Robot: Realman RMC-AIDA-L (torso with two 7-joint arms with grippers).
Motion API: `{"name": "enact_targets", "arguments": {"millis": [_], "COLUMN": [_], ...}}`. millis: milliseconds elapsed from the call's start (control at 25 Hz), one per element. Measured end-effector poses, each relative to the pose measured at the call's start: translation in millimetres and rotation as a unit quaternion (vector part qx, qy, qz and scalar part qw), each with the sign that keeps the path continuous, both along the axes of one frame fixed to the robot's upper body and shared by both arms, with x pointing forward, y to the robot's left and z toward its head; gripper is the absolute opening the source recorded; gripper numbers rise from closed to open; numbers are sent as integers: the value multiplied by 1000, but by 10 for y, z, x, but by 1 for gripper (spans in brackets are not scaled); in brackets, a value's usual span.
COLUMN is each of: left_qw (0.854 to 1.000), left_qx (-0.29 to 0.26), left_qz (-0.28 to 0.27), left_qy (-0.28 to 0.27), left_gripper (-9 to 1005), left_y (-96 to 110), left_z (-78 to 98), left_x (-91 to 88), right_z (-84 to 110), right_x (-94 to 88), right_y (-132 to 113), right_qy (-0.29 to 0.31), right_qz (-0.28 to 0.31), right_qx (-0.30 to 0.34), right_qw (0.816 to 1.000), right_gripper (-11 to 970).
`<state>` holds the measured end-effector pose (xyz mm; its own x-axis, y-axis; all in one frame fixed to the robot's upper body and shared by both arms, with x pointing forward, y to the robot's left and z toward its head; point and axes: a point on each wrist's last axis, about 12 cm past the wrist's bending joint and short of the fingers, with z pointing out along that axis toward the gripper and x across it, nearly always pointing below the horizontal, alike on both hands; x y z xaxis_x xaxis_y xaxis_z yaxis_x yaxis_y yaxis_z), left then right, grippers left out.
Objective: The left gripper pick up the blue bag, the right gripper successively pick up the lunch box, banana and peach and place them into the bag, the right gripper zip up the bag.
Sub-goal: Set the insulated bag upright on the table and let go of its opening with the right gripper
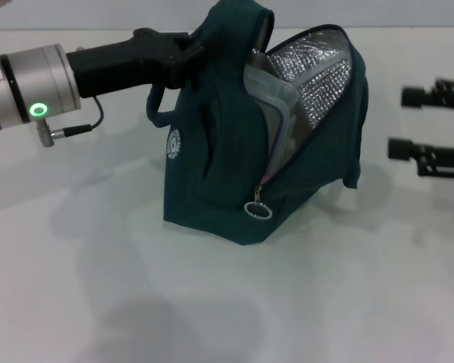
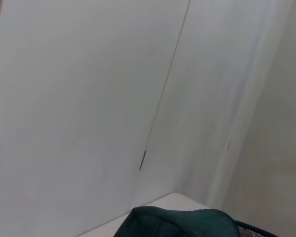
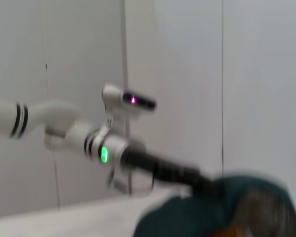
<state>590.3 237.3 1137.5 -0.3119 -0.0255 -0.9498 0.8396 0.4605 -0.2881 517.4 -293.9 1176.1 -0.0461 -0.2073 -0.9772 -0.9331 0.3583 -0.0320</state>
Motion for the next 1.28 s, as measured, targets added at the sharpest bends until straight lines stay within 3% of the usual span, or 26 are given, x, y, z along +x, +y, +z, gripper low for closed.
{"name": "enact_targets", "arguments": {"millis": [160,480,720,920,1280], "left_qw": [1000,1000,1000,1000,1000], "left_qx": [0,-1,-1,3,-19], "left_qz": [-1,-2,-4,1,12], "left_qy": [-2,-2,-4,-8,-8], "left_gripper": [43,43,43,43,43], "left_y": [-10,-24,-42,-30,-24], "left_z": [13,13,14,-15,-158], "left_x": [10,12,13,-2,-72], "right_z": [-161,-412,-507,-544,-621], "right_x": [44,300,412,418,373], "right_y": [-59,199,372,360,289], "right_qy": [47,114,129,124,112], "right_qz": [-23,1,13,4,-14], "right_qx": [-47,-74,-87,-84,-58], "right_qw": [998,991,988,989,992], "right_gripper": [724,707,695,684,319]}}
